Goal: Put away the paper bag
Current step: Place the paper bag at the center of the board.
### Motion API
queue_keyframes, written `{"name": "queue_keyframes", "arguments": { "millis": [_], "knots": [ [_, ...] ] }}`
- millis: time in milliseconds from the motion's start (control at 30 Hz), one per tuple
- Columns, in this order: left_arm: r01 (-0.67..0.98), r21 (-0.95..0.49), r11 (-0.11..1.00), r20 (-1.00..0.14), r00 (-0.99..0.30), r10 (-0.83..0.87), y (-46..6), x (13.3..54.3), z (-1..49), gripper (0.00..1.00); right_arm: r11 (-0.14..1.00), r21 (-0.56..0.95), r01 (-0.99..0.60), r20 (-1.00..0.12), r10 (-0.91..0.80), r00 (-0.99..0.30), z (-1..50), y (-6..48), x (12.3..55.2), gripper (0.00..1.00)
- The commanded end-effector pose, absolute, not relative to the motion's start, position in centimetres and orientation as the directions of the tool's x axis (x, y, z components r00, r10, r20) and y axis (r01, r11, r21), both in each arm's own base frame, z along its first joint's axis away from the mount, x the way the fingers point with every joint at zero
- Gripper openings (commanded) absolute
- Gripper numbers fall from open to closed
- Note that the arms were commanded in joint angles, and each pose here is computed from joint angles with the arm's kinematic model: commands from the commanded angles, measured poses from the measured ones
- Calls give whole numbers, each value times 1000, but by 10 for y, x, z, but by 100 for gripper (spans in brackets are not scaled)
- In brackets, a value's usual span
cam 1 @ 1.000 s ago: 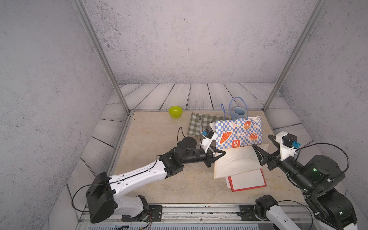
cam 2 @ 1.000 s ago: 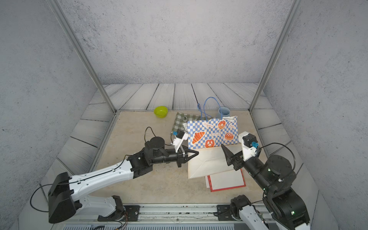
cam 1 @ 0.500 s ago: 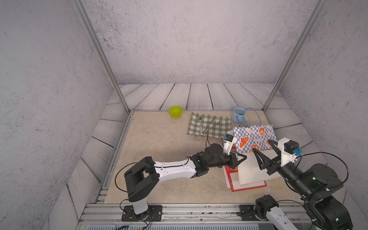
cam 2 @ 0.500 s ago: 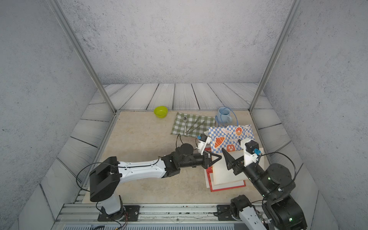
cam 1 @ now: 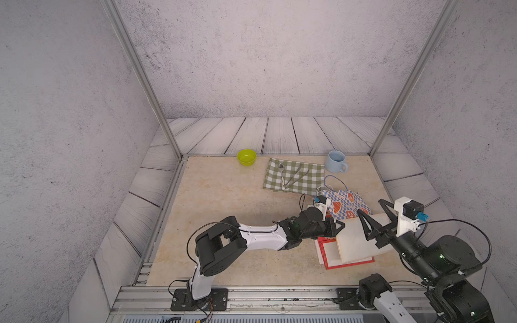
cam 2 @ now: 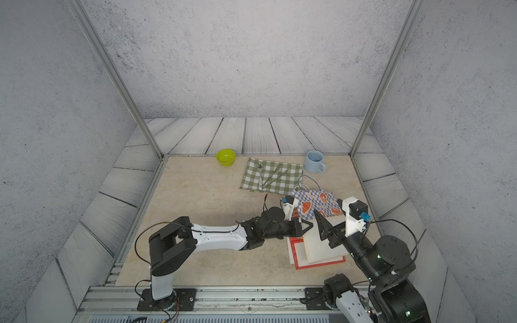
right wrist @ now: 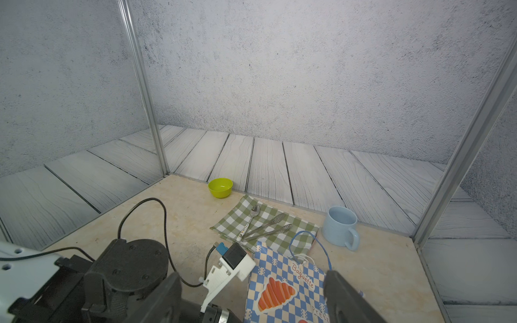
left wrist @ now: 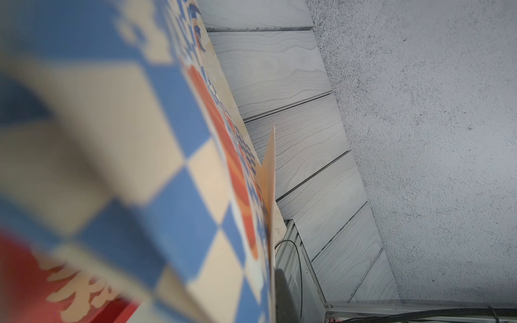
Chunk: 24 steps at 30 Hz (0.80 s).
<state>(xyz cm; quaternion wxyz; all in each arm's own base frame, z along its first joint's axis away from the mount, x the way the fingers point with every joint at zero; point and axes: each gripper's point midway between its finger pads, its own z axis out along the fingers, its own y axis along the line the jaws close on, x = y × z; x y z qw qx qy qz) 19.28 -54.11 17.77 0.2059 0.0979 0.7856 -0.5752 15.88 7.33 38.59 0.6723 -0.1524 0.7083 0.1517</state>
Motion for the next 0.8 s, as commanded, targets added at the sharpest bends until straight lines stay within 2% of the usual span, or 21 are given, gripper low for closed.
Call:
{"name": "queue_keyframes", "arguments": {
  "millis": [0,167,367,567,767],
  "knots": [
    [330,-868,370,-384,-920,-81,-537,197,145,0,917,30,-397,-999,13,-45,387,69,158,80],
    [323,-869,374,-365,-930,-45,-540,194,132,0,916,32,-400,-999,12,-52,385,70,159,80],
    [264,-857,443,-326,-943,-67,-528,203,106,1,916,30,-401,-998,7,-59,383,70,161,81],
    [213,-825,523,-293,-953,-73,-514,207,91,22,917,31,-399,-998,5,-65,380,70,162,81],
    [159,-747,646,-298,-948,-111,-487,216,86,52,921,31,-387,-997,3,-74,378,69,165,81]
  ]
}}
